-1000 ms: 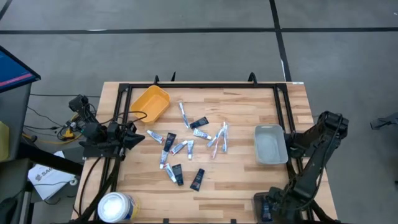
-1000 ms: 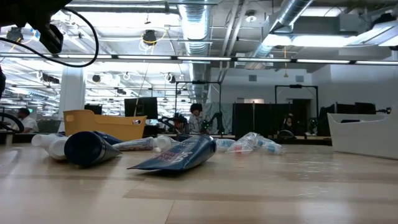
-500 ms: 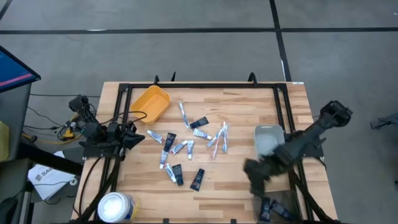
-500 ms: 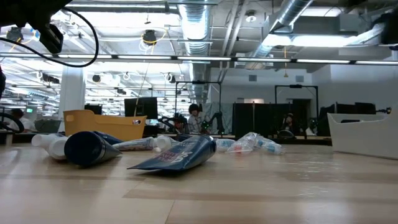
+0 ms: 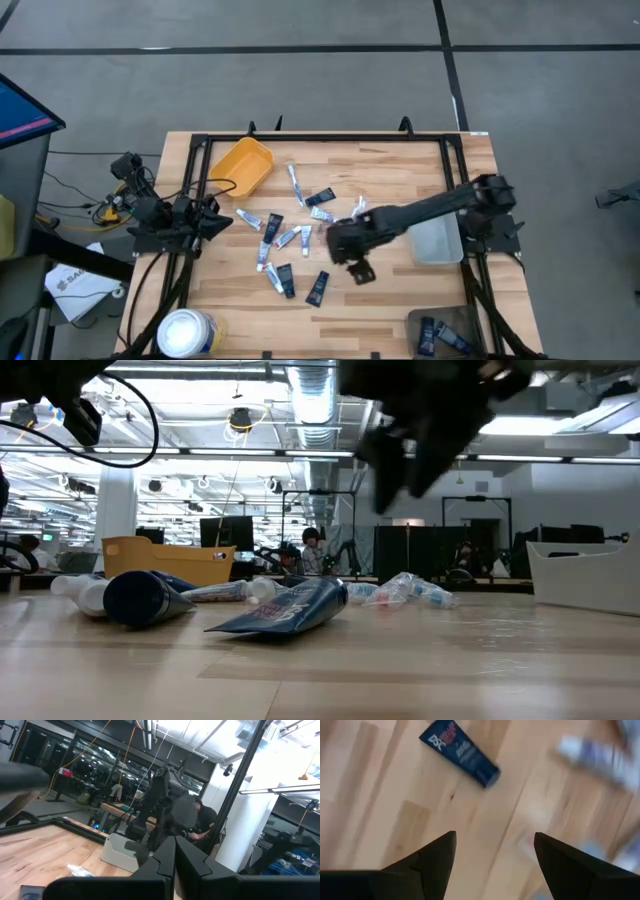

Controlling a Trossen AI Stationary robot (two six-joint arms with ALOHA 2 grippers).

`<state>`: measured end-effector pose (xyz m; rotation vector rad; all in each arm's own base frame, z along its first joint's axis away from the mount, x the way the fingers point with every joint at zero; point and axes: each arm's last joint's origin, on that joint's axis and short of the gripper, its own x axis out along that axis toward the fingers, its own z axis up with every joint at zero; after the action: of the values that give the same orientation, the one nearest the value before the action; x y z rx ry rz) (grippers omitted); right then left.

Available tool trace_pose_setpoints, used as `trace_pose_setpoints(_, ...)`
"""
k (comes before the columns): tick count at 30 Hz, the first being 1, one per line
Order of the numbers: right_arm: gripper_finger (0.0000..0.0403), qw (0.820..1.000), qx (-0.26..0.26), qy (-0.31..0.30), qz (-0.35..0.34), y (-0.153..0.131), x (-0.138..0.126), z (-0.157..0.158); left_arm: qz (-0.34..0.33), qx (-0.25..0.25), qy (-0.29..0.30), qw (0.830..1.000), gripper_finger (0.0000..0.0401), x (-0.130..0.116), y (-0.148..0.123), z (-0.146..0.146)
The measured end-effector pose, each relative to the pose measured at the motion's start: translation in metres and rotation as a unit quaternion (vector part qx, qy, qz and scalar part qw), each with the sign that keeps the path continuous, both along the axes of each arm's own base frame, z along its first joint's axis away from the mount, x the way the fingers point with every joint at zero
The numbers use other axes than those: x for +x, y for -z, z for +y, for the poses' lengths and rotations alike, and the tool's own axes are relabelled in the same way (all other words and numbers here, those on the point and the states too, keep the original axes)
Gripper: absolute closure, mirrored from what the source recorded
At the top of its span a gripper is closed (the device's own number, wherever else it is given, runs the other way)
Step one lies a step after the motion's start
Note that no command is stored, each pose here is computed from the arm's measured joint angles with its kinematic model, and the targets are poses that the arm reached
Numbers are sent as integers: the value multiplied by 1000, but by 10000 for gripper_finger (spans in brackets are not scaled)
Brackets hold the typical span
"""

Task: Pick & Place Travel size toiletries
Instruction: Put the blue shave cream into the black bin

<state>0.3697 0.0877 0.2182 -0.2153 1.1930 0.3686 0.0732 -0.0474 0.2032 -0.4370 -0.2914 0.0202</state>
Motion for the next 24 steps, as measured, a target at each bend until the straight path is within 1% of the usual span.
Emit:
trace_pose_setpoints(3, 142, 997, -32, -74, -13, 2, 25, 7, 0, 0, 0, 1000, 399, 0, 0, 0)
trace_pose_setpoints(6, 142, 989, -53, -135, -17, 7, 46, 15, 0, 0, 0, 1000, 399, 0, 0, 0)
trace_pose_setpoints(9, 142, 981, -69, -182, 1, 20, 59, 21, 0, 0, 0, 1000, 399, 0, 0, 0)
trace_pose_setpoints(12, 142, 974, -78, -214, 23, 34, 66, 28, 0, 0, 0, 1000, 399, 0, 0, 0)
trace_pose_setpoints(15, 142, 969, -86, -229, 31, 47, 71, 30, 0, 0, 0, 1000, 399, 0, 0, 0)
trace_pose_setpoints(18, 143, 969, -92, -229, 25, 56, 76, 32, 0, 0, 0, 1000, 399, 0, 0, 0)
trace_pose_setpoints(20, 143, 968, -93, -230, 38, 59, 74, 32, 0, 0, 0, 1000, 399, 0, 0, 0)
trace_pose_setpoints(24, 143, 969, -92, -229, 27, 58, 75, 32, 0, 0, 0, 1000, 399, 0, 0, 0)
